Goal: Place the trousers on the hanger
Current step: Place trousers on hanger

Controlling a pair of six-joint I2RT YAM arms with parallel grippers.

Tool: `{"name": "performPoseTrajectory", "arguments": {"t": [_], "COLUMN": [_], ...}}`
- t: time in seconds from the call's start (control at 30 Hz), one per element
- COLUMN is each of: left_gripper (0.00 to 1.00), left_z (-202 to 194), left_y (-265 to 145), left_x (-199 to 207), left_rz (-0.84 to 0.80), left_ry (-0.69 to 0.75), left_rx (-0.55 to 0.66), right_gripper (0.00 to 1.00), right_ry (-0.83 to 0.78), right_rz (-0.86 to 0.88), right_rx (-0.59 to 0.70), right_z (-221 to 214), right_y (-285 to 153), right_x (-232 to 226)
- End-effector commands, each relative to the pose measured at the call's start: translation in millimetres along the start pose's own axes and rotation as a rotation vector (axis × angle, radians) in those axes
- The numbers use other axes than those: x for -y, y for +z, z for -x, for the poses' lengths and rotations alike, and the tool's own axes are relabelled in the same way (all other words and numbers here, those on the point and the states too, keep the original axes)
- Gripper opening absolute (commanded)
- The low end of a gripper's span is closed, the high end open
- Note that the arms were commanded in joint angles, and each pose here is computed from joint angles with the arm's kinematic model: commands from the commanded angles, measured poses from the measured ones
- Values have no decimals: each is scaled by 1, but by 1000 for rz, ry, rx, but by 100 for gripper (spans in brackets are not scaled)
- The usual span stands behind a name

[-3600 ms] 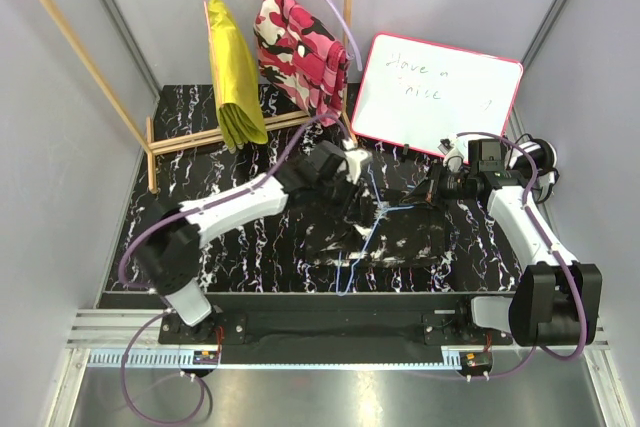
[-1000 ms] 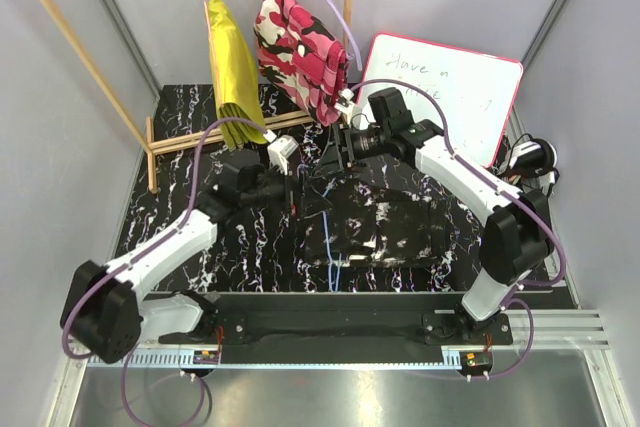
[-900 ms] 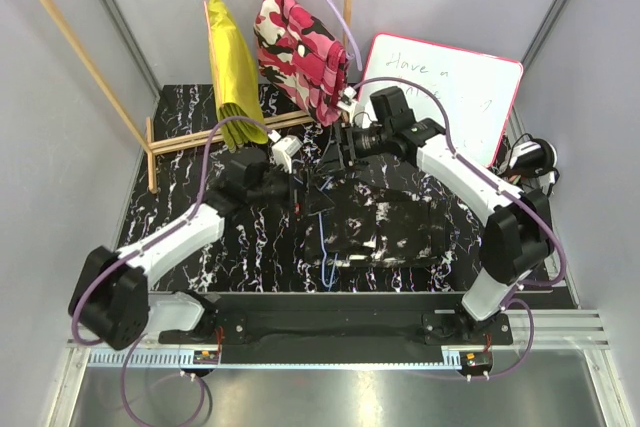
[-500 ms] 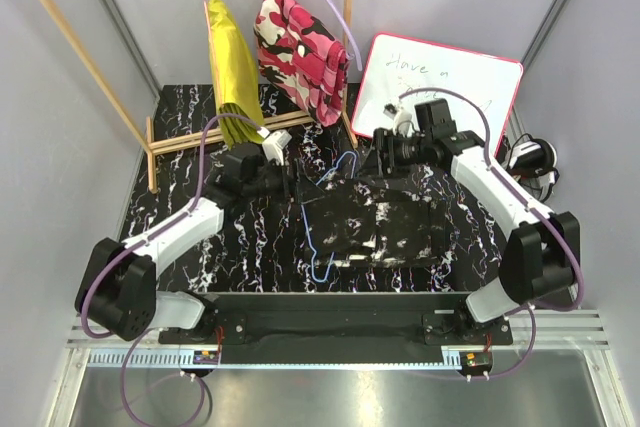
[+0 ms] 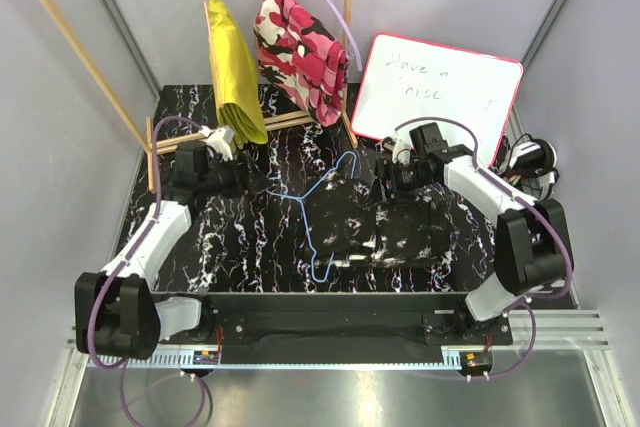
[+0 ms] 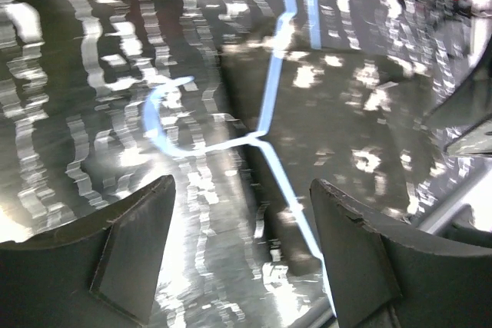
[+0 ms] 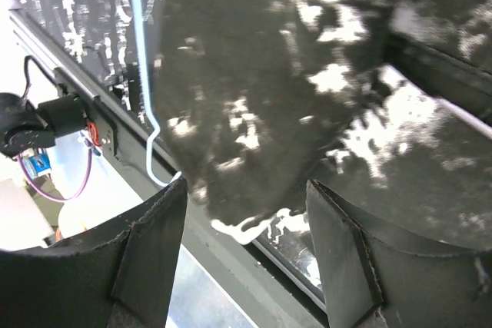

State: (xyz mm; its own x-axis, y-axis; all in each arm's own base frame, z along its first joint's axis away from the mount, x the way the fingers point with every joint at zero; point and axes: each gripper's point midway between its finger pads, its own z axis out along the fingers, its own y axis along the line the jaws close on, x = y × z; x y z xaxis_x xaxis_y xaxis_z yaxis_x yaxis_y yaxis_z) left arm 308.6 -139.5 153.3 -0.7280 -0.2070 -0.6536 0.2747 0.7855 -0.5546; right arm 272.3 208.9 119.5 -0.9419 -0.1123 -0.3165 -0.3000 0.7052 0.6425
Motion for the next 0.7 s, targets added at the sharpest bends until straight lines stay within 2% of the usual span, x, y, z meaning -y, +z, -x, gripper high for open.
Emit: {"name": "performPoseTrajectory", "arguments": {"t": [0.0, 0.13, 0.27, 0.4, 0.57, 0.67], "left_gripper": [76, 77, 76, 72, 70, 63], "left_z": [-23, -27, -17, -18, -7, -10], "left_y": [0, 13, 27, 45, 61, 71], "left_x": [-27, -43, -36, -42, -38, -39], "left_rz": [42, 72, -4, -21, -83, -100], "left_ry": [-9, -62, -68, -110, -142, -182], "left_rx": [-88, -132, -120, -151, -122, -148], "right_gripper": [70, 71, 71, 72, 72, 71], "right_ry": [-6, 11, 19, 15, 46, 86], "right_rz": [-31, -44, -18, -6, 21, 27], "right_rx": [19, 19, -16, -4, -26, -39], "right_z": [16, 19, 13, 20, 24, 23], "right_y": [9, 15, 24, 30, 41, 48], "right_x": [13, 20, 24, 26, 27, 31]}}
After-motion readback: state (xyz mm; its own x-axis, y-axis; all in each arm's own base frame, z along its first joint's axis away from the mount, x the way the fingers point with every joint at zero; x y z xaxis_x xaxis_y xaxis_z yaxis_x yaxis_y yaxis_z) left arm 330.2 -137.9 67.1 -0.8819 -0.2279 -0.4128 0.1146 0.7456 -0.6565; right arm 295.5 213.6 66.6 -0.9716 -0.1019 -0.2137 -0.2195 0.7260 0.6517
